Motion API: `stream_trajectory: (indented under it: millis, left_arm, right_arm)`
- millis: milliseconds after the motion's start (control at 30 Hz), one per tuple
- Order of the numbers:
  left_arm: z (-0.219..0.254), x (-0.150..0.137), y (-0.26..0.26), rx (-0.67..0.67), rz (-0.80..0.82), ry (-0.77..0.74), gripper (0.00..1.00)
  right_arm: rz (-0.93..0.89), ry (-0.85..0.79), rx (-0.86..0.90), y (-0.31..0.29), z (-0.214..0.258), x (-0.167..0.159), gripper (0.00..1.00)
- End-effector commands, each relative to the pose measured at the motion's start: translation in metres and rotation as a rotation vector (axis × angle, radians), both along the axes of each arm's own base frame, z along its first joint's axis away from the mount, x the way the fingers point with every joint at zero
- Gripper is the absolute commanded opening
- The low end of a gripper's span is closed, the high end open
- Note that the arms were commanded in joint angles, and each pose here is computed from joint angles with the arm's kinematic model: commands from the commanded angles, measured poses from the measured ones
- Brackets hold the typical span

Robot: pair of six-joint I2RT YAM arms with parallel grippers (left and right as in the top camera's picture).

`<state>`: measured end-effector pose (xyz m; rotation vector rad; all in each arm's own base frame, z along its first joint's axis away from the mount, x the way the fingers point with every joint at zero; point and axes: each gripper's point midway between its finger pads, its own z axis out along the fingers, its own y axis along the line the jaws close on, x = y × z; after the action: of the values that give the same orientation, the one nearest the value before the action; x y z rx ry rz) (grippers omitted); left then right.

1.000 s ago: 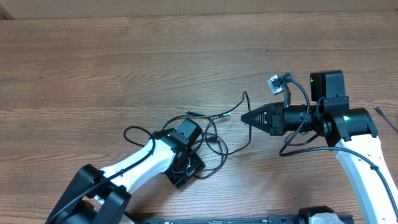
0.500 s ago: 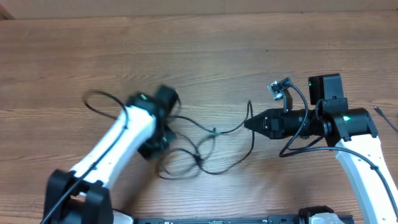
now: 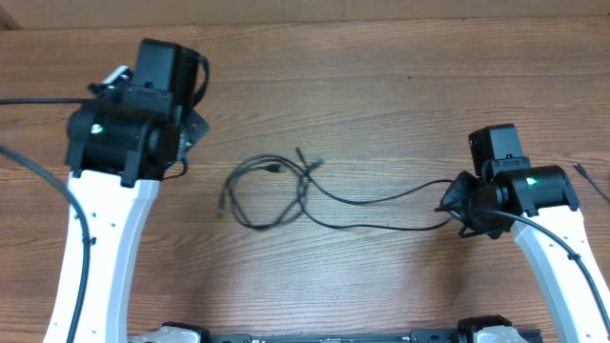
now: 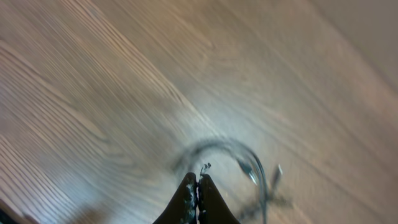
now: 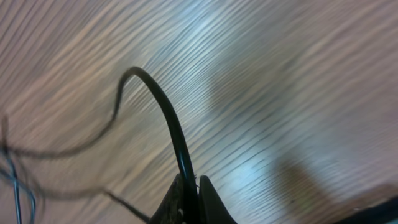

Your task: Untangle cables

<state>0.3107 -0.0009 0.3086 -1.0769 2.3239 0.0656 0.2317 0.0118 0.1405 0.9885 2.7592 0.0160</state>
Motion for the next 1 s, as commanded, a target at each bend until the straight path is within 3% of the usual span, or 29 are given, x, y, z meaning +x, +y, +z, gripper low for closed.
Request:
stream_trajectory:
  millis: [0, 67, 100, 133, 233, 400, 633, 667, 800, 967]
  left_arm:
    - [0.009, -0.004, 0.025, 0.064, 0.057, -0.01, 0.04]
    - [0.003, -0.006, 0.024, 0.02, 0.057, 0.018, 0.05]
    - [-0.002, -0.009, 0.019, -0.022, 0.043, 0.04, 0.12]
    - [-0.006, -0.01, 0.012, -0.066, 0.025, 0.061, 0.26]
    - [-0.021, -0.012, -0.021, -0.228, -0.055, 0.129, 1.0]
    - [-0.047, -0.016, -0.064, -0.382, -0.148, 0.25, 1.0]
    - [-0.106, -0.019, -0.095, -0.347, -0.208, 0.448, 1.0]
    - [-0.119, -0.022, -0.1, -0.336, -0.214, 0.497, 0.96]
    - [-0.151, -0.034, -0.105, -0.317, -0.079, 0.606, 0.94]
    - [-0.181, -0.059, -0.12, -0.39, 0.178, 0.714, 0.93]
  right_arm:
    - [-0.154, -0.061, -0.105, -0.024, 0.01, 0.006, 0.04]
    - [-0.154, -0.076, -0.097, -0.022, 0.01, 0.01, 0.04]
    - [-0.153, -0.085, -0.09, -0.021, 0.011, 0.012, 0.04]
    - [-0.151, -0.093, -0.082, -0.02, 0.011, 0.015, 0.04]
    - [-0.143, -0.109, -0.044, -0.013, 0.011, 0.019, 0.04]
    - [-0.124, -0.112, 0.008, -0.004, 0.002, 0.022, 0.04]
    - [-0.122, -0.065, 0.007, -0.003, -0.012, 0.017, 0.04]
    - [-0.122, -0.056, 0.005, -0.003, -0.014, 0.016, 0.04]
    - [-0.122, -0.03, 0.001, -0.003, -0.021, 0.013, 0.04]
    - [-0.123, -0.01, -0.002, -0.004, -0.028, 0.008, 0.04]
